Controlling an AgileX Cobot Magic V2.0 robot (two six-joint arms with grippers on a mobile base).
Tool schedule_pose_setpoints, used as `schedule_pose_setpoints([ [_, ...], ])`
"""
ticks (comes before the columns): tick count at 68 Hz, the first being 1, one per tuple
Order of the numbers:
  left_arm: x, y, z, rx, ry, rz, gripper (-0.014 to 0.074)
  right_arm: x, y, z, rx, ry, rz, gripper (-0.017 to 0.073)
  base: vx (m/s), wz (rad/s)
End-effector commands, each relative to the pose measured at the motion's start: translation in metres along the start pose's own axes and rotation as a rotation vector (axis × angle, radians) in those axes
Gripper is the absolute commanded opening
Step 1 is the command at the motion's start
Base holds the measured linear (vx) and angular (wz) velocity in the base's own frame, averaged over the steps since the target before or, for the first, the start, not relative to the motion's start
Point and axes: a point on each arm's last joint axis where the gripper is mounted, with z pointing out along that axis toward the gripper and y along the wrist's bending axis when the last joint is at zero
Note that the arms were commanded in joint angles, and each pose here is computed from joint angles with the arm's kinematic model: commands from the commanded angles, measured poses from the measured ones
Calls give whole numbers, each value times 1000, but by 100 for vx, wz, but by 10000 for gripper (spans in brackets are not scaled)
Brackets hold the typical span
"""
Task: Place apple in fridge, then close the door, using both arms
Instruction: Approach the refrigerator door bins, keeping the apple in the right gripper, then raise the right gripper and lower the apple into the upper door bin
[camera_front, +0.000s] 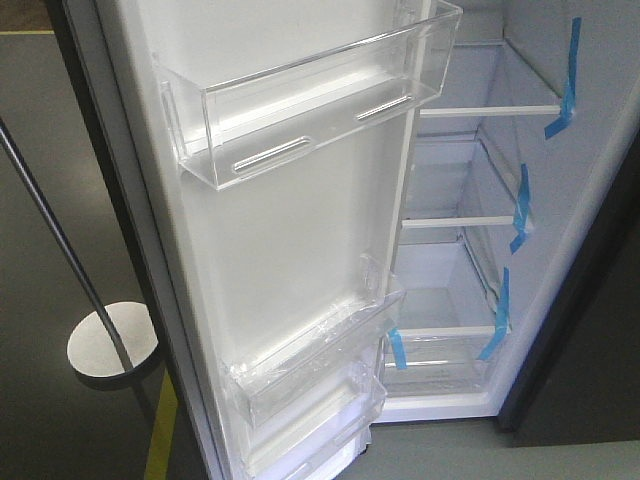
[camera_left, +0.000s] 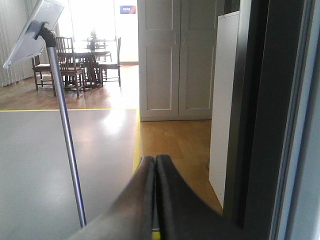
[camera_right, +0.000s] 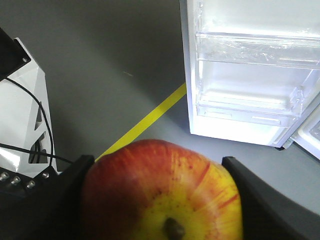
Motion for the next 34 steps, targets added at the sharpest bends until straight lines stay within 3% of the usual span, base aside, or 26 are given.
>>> schedule_pose_setpoints([
  [1,-6,0,-1,2,-82,-16,-6,-13,0,-5,18,-105,-10,193,0,0],
  [14,-6,0,-1,2,-82,-16,-6,-32,-20,-1,195,-238,35,196,0,0],
  [24,-6,0,-1,2,-82,-16,-6,-43,-44,19,360,-176,119,213,0,0],
  [34,-6,0,-1,2,-82,-16,-6,-64,-62,43,454,-96,127,252,0,0],
])
